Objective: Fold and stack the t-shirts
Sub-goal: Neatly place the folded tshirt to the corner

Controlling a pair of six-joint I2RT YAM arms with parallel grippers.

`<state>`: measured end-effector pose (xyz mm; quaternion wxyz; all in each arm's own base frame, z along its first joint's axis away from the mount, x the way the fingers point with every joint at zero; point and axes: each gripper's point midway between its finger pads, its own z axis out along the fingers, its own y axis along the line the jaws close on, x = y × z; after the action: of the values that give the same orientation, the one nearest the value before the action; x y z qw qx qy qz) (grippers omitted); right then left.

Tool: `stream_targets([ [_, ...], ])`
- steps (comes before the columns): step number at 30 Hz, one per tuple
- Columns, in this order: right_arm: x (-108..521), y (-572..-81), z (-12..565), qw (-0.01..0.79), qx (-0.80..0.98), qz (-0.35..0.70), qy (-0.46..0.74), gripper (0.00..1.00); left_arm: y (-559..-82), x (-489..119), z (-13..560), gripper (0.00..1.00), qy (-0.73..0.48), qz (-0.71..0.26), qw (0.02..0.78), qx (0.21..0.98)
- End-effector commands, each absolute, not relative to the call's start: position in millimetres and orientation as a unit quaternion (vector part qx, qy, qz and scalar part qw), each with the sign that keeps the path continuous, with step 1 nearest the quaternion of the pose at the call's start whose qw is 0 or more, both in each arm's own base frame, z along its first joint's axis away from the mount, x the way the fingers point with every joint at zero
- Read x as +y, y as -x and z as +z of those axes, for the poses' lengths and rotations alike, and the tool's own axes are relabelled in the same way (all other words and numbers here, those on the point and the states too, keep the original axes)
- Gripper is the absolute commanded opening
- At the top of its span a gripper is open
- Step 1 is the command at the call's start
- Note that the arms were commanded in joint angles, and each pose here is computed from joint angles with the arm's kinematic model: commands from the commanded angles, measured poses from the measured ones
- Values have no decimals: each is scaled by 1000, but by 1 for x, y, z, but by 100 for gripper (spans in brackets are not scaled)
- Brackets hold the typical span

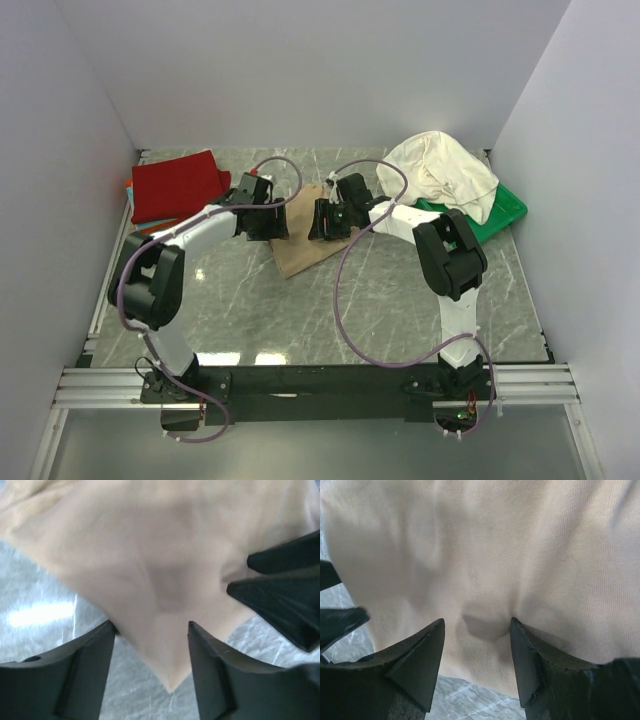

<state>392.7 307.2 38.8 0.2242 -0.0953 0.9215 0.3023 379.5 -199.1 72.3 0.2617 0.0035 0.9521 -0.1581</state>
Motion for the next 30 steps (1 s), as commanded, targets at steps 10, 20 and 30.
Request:
stream_targets([
  [10, 299, -382, 22, 200, 936, 274, 94, 62, -356, -192, 74, 76, 79, -292, 314, 900],
  [20, 298, -382, 26, 203, 935, 275, 96, 62, -351, -202, 56, 84, 116, -395, 317, 854],
  [30, 298, -380, 27, 201, 934, 278, 99, 62, -352, -195, 20, 85, 213, -396, 304, 840],
])
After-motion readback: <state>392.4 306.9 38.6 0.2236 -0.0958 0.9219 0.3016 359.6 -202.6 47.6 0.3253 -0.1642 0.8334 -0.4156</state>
